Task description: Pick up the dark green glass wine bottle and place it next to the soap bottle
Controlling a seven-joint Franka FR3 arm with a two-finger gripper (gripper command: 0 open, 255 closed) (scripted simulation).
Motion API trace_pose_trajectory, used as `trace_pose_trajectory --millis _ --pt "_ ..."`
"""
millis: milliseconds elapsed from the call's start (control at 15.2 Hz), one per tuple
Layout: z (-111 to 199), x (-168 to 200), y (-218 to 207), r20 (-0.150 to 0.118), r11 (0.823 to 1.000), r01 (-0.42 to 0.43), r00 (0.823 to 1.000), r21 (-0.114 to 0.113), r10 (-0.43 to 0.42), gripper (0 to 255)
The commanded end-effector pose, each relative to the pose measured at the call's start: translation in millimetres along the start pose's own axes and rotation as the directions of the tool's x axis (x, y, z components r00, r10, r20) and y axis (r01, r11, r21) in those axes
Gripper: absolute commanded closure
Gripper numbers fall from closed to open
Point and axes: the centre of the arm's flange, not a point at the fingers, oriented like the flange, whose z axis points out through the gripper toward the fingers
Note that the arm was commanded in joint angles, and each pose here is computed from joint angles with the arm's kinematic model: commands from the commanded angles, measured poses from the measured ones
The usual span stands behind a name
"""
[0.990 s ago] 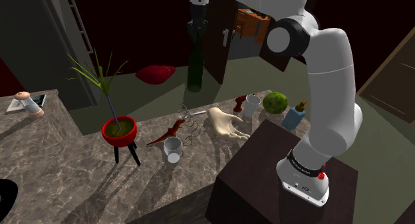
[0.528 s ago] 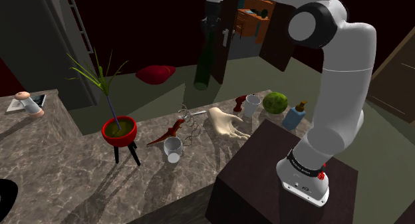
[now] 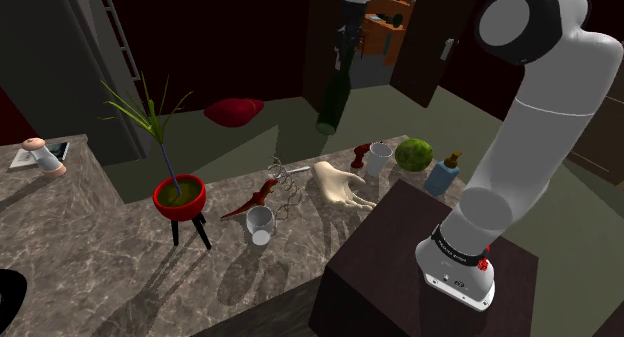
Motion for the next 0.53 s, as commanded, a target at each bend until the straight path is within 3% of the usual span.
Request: trace_pose_trajectory --millis 0,462 --pt "-4.9 -19.8 17.6 0.000 1.000 0.001 1.000 0.001 -0.001 255" --pt "-15.9 -89.6 77.1 0.000 1.000 0.001 1.000 0.001 -0.001 255"
